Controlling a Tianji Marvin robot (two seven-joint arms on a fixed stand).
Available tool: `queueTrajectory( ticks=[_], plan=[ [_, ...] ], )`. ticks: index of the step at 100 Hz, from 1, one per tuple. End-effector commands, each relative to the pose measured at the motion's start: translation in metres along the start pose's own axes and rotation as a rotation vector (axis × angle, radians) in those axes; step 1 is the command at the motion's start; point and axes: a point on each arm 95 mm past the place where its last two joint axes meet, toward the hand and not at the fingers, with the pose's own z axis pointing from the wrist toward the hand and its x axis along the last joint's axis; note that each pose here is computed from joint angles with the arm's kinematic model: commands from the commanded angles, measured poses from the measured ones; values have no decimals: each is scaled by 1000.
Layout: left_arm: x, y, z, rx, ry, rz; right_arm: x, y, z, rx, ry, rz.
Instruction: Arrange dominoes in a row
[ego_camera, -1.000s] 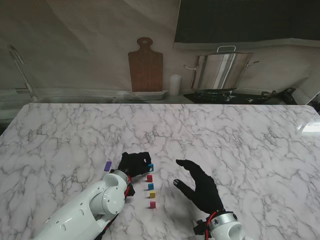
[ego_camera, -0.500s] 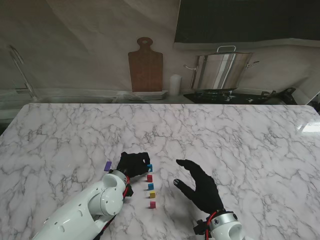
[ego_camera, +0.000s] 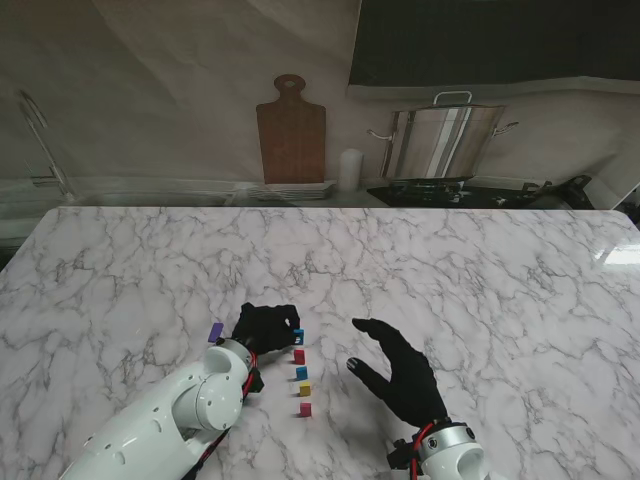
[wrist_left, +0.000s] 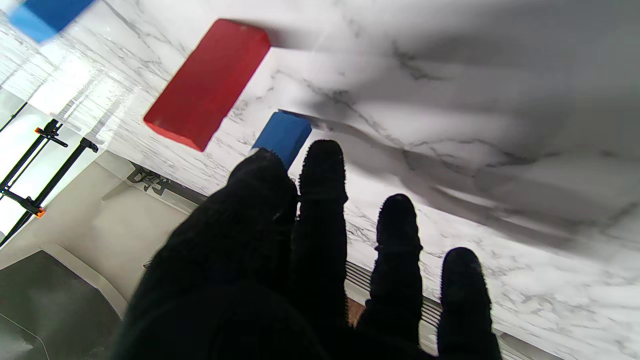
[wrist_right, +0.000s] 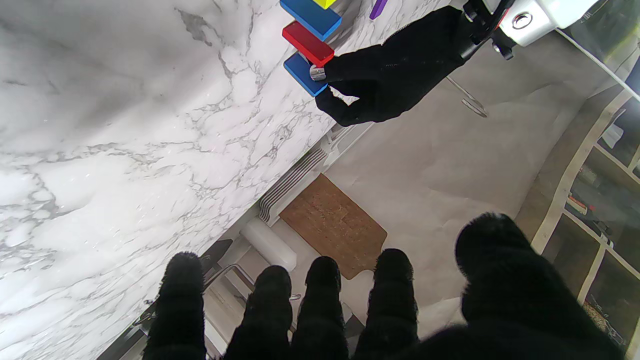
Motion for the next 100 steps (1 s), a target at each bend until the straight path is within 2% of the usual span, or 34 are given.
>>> queueTrajectory(
  ticks=[1, 100],
  plan=[
    [2, 2, -1, -17, 7, -7, -1, -2, -1, 4, -6, 0],
    [6, 9, -1, -27, -1, -3, -1, -2, 0, 3, -7, 0]
  ],
)
